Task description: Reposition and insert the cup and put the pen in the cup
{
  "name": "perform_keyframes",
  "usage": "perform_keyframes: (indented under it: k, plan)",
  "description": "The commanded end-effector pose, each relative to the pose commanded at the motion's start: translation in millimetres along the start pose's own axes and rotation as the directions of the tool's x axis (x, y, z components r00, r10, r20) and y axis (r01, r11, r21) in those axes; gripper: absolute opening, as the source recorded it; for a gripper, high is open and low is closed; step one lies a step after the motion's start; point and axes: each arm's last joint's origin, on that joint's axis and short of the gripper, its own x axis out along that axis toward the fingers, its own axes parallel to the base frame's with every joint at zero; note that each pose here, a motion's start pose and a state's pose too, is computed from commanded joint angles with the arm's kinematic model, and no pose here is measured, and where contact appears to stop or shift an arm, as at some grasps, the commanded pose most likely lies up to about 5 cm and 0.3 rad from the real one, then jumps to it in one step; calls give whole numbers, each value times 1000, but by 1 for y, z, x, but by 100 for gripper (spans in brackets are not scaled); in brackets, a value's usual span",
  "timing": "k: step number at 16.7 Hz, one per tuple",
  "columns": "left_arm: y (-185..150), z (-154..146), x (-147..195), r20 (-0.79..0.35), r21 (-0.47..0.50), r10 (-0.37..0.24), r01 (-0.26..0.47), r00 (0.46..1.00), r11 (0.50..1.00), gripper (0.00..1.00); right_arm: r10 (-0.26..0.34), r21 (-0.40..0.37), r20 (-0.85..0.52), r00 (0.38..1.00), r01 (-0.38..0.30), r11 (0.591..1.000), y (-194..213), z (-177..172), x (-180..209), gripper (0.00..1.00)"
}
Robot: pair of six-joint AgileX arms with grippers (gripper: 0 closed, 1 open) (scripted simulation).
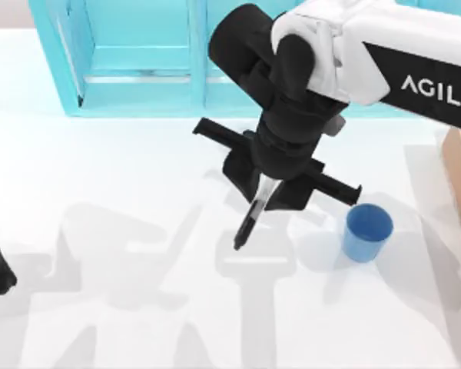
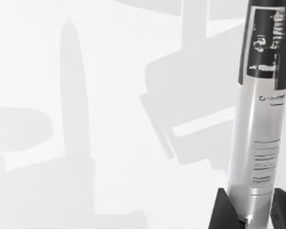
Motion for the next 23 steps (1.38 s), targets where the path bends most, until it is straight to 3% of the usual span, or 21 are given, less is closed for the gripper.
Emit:
perform_keyframes:
  k: [3,5,9,12,15,17,20,23]
  plan:
    - [0,0,0,0,0,0,0,1000,1000,100,6,-5,9,1000,-6,1000,0,2,1,0]
    - [0,0,0,0,0,0,0,1000,1000,100,24,-53,51,998,-21,998,1,-2,3,0]
    - [0,0,0,0,0,0,0,1000,1000,100,102,-227,224,969,-49,973,1,-16,12,0]
    - [0,0,0,0,0,0,0,1000,1000,100,191,-375,404,895,-29,927,-3,-30,19,0]
    - [0,0,0,0,0,0,0,1000,1000,100,286,-481,584,759,40,876,-12,-47,24,0]
    - [0,0,0,0,0,0,0,1000,1000,100,337,-511,689,641,101,853,-21,-60,24,0]
    - [0,0,0,0,0,0,0,1000,1000,100,375,-493,813,446,185,850,-39,-79,22,0]
    - [0,0,0,0,0,0,0,1000,1000,100,359,-421,895,265,230,877,-63,-98,17,0]
